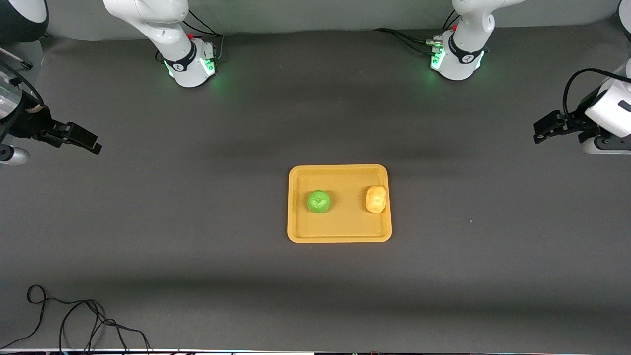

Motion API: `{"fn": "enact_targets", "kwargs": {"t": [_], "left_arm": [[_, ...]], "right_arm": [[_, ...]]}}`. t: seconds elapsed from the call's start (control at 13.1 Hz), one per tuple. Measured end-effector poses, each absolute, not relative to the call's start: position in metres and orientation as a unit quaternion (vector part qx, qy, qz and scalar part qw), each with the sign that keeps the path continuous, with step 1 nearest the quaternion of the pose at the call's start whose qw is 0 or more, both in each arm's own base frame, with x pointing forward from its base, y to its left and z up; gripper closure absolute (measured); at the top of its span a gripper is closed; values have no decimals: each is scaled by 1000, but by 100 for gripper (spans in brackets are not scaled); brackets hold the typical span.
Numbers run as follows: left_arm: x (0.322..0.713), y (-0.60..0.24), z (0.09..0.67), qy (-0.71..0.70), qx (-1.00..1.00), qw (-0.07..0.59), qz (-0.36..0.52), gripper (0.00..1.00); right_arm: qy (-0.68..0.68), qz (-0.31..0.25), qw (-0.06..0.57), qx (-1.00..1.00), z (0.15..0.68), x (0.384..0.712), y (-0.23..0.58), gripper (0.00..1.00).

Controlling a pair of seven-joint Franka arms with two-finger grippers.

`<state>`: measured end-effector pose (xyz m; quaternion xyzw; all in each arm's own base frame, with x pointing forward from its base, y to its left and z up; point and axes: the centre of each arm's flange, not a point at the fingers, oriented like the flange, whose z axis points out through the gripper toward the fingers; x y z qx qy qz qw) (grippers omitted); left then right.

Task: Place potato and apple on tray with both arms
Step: 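Open the right gripper and lift it away from the apple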

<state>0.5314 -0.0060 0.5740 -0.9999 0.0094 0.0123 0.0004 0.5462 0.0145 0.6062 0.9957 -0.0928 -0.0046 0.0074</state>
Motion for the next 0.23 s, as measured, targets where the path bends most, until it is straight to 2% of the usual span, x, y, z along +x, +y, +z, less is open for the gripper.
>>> {"fn": "enact_targets", "kwargs": {"t": [0.23], "left_arm": [[531, -10, 575, 13, -1000, -4, 11, 0]], "right_arm": [[-53, -14, 8, 998, 596, 546, 16, 0]]}}
